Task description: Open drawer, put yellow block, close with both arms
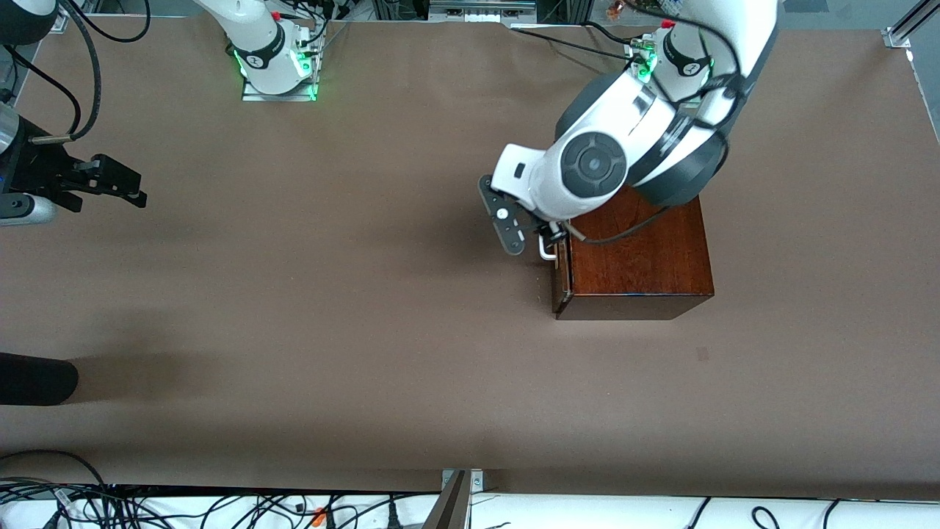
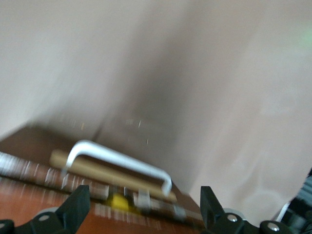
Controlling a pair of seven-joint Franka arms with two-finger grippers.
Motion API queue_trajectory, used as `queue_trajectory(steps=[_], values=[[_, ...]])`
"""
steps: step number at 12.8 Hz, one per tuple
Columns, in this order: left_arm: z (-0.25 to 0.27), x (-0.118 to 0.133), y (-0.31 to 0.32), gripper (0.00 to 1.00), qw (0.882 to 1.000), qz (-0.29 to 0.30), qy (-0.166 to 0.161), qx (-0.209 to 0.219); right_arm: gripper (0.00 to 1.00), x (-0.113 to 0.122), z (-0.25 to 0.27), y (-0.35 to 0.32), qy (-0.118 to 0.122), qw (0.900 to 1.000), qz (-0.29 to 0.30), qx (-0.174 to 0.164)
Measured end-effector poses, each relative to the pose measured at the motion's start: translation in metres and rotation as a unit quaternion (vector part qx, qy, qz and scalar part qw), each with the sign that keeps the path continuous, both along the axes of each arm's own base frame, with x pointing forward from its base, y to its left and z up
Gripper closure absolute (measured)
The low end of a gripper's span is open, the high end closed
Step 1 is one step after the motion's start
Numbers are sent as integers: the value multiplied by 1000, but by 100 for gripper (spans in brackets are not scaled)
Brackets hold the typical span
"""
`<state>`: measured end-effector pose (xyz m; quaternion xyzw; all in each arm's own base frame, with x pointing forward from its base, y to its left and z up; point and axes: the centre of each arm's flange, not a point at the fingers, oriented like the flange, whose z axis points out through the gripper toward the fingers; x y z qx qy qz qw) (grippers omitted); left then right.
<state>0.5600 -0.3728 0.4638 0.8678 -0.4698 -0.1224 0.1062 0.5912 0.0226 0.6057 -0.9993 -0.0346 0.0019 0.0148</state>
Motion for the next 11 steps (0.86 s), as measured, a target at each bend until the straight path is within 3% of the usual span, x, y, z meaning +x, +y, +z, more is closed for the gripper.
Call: queue_trajectory(steps=[4, 7, 8, 11], values=[[75, 17, 97, 0, 985, 154, -37, 69, 0, 0, 0, 0, 0, 1000, 0, 0], [113, 37, 192, 0, 959, 262, -68, 84, 0, 0, 0, 0, 0, 1000, 0, 0], [122, 41, 221, 0, 945, 303, -85, 83, 0, 0, 0, 0, 0, 1000, 0, 0], [136, 26, 289, 0, 883, 449, -103, 89, 0, 0, 0, 0, 0, 1000, 0, 0]])
